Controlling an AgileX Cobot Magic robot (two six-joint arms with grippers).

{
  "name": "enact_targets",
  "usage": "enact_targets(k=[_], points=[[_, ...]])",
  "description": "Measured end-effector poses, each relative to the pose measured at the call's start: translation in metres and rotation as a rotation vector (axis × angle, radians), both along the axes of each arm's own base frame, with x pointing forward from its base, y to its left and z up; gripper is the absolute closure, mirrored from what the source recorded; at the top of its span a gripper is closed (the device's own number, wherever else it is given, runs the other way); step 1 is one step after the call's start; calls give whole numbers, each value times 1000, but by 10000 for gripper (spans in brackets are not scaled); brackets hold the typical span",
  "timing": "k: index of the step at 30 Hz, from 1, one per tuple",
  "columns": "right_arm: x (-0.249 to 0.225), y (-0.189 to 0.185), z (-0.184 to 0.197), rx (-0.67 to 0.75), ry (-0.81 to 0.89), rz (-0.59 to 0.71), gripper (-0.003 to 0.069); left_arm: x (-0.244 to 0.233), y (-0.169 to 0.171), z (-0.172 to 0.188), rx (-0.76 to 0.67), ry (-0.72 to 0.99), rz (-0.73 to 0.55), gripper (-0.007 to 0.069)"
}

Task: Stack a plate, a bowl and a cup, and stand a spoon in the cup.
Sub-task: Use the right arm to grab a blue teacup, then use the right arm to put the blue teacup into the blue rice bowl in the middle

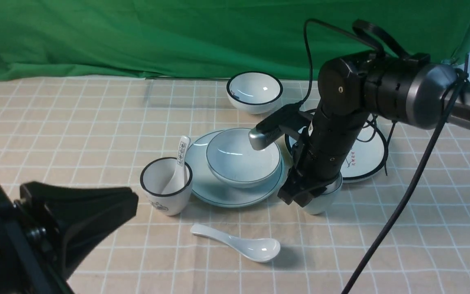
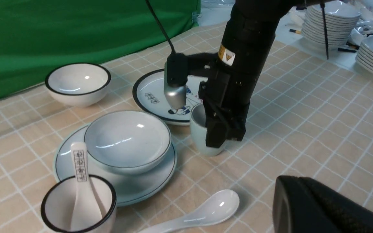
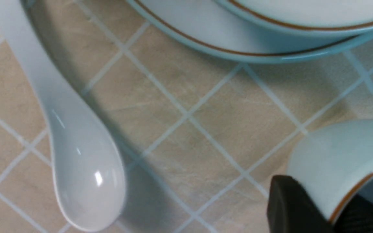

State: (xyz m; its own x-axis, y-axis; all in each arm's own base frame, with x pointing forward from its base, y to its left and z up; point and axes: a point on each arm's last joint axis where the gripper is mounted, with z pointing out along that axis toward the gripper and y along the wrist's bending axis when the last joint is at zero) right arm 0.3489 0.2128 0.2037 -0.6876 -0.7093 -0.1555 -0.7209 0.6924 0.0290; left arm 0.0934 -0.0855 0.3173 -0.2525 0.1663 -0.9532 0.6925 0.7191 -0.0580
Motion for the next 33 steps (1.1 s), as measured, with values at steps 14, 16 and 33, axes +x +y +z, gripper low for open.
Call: enact_targets(k=[14, 16, 33], points=[[-14, 56, 92, 174, -191, 69, 568, 2, 1, -4, 30, -76, 4, 626], [-5, 66, 75, 163, -172, 76, 568, 2, 1, -4, 30, -77, 4, 626], [33, 90, 14, 92, -161, 86, 528, 2, 1, -4, 35, -82, 2, 626]])
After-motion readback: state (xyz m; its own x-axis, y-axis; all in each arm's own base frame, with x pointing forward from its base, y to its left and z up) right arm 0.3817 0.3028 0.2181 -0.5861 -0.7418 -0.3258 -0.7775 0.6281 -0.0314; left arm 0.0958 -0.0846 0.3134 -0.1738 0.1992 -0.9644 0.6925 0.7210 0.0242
